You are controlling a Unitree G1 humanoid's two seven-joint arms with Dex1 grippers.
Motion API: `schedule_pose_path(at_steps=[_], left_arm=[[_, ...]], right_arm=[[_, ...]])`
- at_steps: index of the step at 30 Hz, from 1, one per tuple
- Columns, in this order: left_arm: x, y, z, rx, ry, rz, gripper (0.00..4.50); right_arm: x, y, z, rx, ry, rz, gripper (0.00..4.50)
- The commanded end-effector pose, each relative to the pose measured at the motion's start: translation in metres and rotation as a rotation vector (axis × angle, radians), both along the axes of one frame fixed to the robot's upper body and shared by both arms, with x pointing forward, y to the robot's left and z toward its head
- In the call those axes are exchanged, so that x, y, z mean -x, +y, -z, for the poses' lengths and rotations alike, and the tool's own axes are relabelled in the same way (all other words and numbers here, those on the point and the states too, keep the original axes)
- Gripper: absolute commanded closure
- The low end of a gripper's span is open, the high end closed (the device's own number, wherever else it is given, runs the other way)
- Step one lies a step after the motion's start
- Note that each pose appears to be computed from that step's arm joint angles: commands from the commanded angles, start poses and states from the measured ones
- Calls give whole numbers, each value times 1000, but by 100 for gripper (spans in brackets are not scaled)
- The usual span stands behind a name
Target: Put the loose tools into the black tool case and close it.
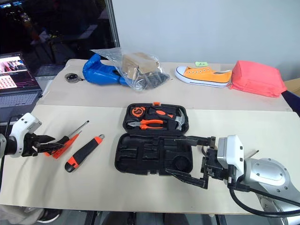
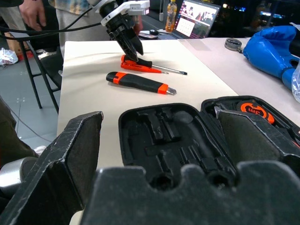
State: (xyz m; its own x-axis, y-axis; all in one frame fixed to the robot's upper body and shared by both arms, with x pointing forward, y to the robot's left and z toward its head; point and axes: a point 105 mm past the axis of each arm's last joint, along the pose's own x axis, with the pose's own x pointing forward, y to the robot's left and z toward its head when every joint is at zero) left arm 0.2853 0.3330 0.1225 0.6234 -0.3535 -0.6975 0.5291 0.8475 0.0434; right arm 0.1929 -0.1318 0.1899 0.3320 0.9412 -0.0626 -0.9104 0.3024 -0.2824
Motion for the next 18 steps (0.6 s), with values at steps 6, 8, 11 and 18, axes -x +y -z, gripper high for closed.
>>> schedule_pose_path(at_steps=[6, 8, 11, 18], left_arm=[[1, 6, -7, 18, -5, -44, 237], [2, 6, -6, 19, 0, -47, 237], [2, 7, -4, 19, 1, -62, 237], [3, 18, -2, -6, -8, -101, 237]], right_arm=[[5, 0, -9, 4, -65, -10, 0], [4, 0, -9, 5, -65, -12, 0], [4, 0, -8, 8, -66, -15, 0], [4, -1, -8, 12, -66, -15, 0]])
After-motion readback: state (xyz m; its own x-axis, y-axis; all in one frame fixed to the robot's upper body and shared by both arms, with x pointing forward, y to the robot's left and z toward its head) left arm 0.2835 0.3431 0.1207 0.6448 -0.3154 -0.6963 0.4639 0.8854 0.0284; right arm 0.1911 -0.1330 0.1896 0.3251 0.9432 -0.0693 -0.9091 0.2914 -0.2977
